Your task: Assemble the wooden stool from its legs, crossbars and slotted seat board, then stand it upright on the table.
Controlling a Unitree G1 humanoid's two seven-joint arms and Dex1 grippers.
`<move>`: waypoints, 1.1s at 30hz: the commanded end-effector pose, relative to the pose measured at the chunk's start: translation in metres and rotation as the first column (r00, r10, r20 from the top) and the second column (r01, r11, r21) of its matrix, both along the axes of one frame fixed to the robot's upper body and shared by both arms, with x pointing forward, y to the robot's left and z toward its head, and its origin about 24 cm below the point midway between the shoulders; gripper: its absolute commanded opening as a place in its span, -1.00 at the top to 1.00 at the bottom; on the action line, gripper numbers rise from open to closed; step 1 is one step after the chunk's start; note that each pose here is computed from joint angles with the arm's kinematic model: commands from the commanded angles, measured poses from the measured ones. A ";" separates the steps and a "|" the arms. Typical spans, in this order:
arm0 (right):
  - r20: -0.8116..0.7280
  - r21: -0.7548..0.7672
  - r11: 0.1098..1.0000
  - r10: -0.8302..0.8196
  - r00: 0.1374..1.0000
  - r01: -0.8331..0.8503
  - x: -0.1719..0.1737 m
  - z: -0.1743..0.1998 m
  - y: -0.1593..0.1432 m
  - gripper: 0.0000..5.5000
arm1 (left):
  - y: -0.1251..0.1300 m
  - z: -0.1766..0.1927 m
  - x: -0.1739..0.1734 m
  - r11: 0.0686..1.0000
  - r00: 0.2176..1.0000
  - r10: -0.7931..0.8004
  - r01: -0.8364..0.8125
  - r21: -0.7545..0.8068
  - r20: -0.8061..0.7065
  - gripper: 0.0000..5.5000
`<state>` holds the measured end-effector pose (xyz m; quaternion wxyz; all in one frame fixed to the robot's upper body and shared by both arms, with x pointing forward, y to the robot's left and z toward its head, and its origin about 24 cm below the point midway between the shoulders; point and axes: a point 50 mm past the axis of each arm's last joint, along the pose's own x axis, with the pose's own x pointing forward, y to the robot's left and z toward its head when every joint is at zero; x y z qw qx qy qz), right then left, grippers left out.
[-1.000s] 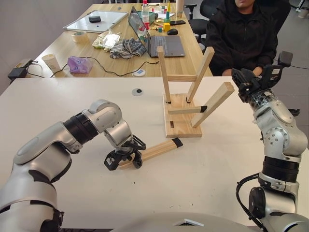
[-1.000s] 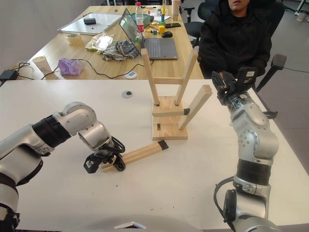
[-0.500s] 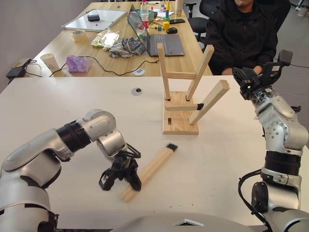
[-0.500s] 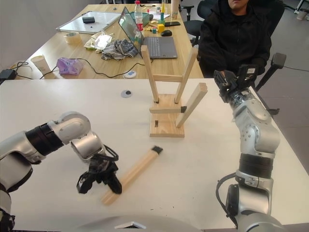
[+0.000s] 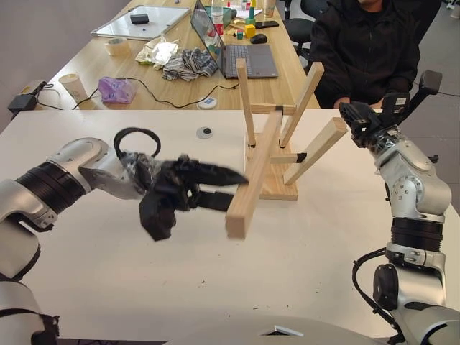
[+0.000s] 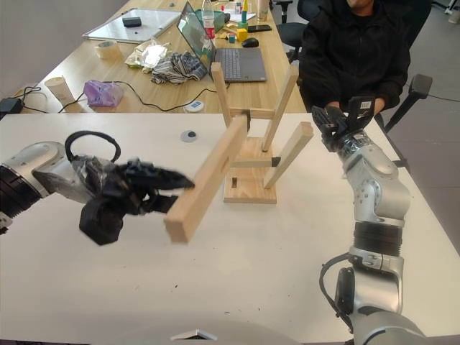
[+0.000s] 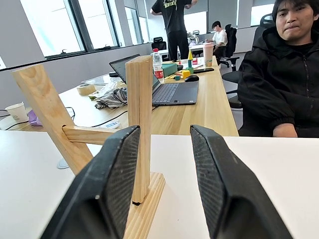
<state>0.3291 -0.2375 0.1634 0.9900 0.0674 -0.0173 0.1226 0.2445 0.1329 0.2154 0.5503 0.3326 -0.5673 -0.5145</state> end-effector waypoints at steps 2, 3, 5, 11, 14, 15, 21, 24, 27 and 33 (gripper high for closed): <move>0.063 -0.118 0.991 0.068 0.996 -0.060 0.017 0.034 0.002 0.33 | 0.039 0.127 0.052 0.838 0.842 0.094 -0.355 -0.414 -0.532 0.28; 0.068 -0.123 0.990 0.076 0.995 -0.067 0.018 0.036 0.004 0.33 | 0.047 0.131 0.055 0.847 0.781 0.003 -0.334 -0.413 -0.625 0.28; 0.088 -0.134 0.987 0.097 0.991 -0.084 0.023 0.045 0.008 0.33 | 0.071 0.122 0.076 0.831 0.627 -0.076 -0.390 -0.396 -0.775 0.28; 0.209 -0.183 0.969 0.202 0.957 -0.164 0.036 0.092 0.033 0.33 | 0.103 0.059 0.107 0.848 0.186 -0.182 -0.467 -0.250 -0.965 0.28; 0.247 -0.191 0.961 0.246 0.937 -0.202 0.037 0.108 0.042 0.33 | 0.102 0.035 0.106 0.909 -0.029 -0.271 -0.338 -0.246 -0.962 0.28; 0.247 -0.192 0.958 0.258 0.934 -0.213 0.038 0.107 0.045 0.33 | 0.100 0.027 0.106 0.921 -0.079 -0.291 -0.291 -0.257 -0.953 0.28; 0.208 -0.209 0.946 0.289 0.935 -0.246 0.044 0.098 0.049 0.33 | 0.088 -0.022 0.099 0.976 -0.064 -0.219 -0.028 -0.218 -0.974 0.28; 0.189 -0.222 0.930 0.337 0.922 -0.294 0.044 0.096 0.055 0.33 | 0.089 -0.036 0.096 0.981 0.108 -0.194 -0.001 -0.196 -0.975 0.28; 0.162 -0.239 0.907 0.390 0.907 -0.347 0.041 0.093 0.061 0.33 | 0.084 -0.049 0.090 0.979 0.195 -0.203 0.020 -0.203 -0.959 0.28; 0.077 -0.251 0.876 0.442 0.894 -0.411 0.048 0.083 0.064 0.33 | 0.083 -0.076 0.078 0.964 0.290 -0.245 -0.026 -0.264 -0.925 0.28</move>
